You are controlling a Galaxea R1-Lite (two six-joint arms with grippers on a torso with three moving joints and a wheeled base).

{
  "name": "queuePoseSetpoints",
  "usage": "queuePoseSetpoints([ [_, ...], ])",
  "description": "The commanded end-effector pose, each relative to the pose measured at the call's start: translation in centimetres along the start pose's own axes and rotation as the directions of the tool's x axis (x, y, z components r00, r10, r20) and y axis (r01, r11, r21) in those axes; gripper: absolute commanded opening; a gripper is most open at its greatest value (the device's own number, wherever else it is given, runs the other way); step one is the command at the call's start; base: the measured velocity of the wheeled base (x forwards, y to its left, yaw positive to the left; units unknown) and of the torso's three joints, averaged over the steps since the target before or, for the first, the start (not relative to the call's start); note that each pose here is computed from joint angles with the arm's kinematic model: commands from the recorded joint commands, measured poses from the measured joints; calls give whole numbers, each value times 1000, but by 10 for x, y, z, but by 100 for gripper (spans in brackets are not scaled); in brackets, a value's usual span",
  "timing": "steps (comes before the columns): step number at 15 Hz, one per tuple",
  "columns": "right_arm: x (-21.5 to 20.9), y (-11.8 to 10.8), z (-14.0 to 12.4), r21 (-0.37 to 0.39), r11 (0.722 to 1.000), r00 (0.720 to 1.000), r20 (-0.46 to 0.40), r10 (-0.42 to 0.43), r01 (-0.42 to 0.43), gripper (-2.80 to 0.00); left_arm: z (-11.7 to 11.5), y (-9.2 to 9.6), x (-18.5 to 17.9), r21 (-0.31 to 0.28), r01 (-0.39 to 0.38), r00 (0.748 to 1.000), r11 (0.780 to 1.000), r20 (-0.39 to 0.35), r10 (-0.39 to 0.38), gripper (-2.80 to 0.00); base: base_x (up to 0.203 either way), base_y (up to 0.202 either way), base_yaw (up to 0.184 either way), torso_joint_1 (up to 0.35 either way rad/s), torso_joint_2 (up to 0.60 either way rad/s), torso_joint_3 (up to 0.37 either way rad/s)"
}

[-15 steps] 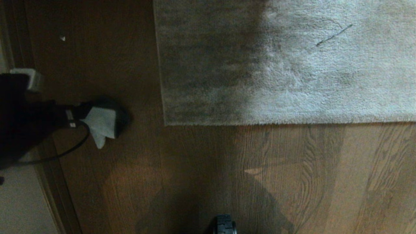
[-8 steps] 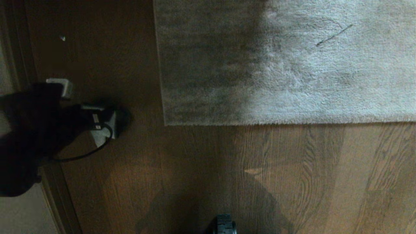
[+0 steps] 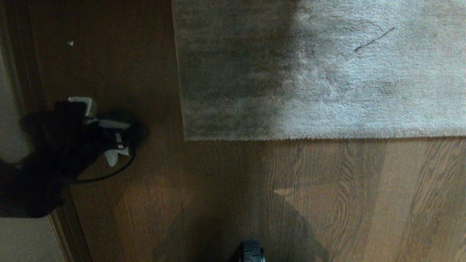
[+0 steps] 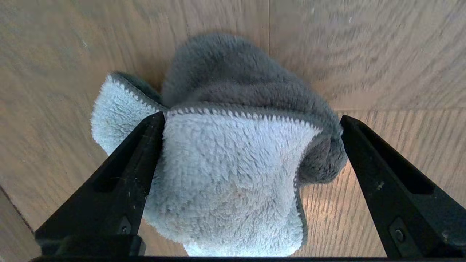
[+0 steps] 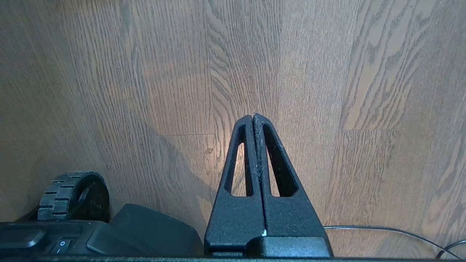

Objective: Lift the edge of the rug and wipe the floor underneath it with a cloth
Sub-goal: Pick up the rag

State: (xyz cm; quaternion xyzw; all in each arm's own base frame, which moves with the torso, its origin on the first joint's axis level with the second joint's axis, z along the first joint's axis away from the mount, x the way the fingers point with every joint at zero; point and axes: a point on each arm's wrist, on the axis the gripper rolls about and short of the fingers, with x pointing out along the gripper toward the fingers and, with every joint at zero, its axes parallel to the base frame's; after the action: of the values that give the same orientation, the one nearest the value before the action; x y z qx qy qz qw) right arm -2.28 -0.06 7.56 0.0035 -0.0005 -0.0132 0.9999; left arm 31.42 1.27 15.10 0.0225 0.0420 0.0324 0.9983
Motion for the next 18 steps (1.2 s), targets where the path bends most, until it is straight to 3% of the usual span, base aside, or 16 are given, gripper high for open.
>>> queuePoseSetpoints([
  [1,0,0,0,-1,1000,1000,1,0,0,-280,-4,1,2,0,-7,1000,1000,-7,7,0,0,0,0,0,0,0],
  [8,0,0,0,1,1000,1000,1,0,0,-280,-8,5,1,4,-20,1000,1000,-20,20,0,0,0,0,0,0,0],
  [9,0,0,0,-1,1000,1000,1,0,0,-280,-11,4,-1,6,-18,999,1000,-28,18,-280,0,0,0,0,0,0],
  [18,0,0,0,1,1000,1000,1,0,0,-280,-6,5,-11,2,-25,1000,1000,14,25,-280,0,0,0,0,0,0],
])
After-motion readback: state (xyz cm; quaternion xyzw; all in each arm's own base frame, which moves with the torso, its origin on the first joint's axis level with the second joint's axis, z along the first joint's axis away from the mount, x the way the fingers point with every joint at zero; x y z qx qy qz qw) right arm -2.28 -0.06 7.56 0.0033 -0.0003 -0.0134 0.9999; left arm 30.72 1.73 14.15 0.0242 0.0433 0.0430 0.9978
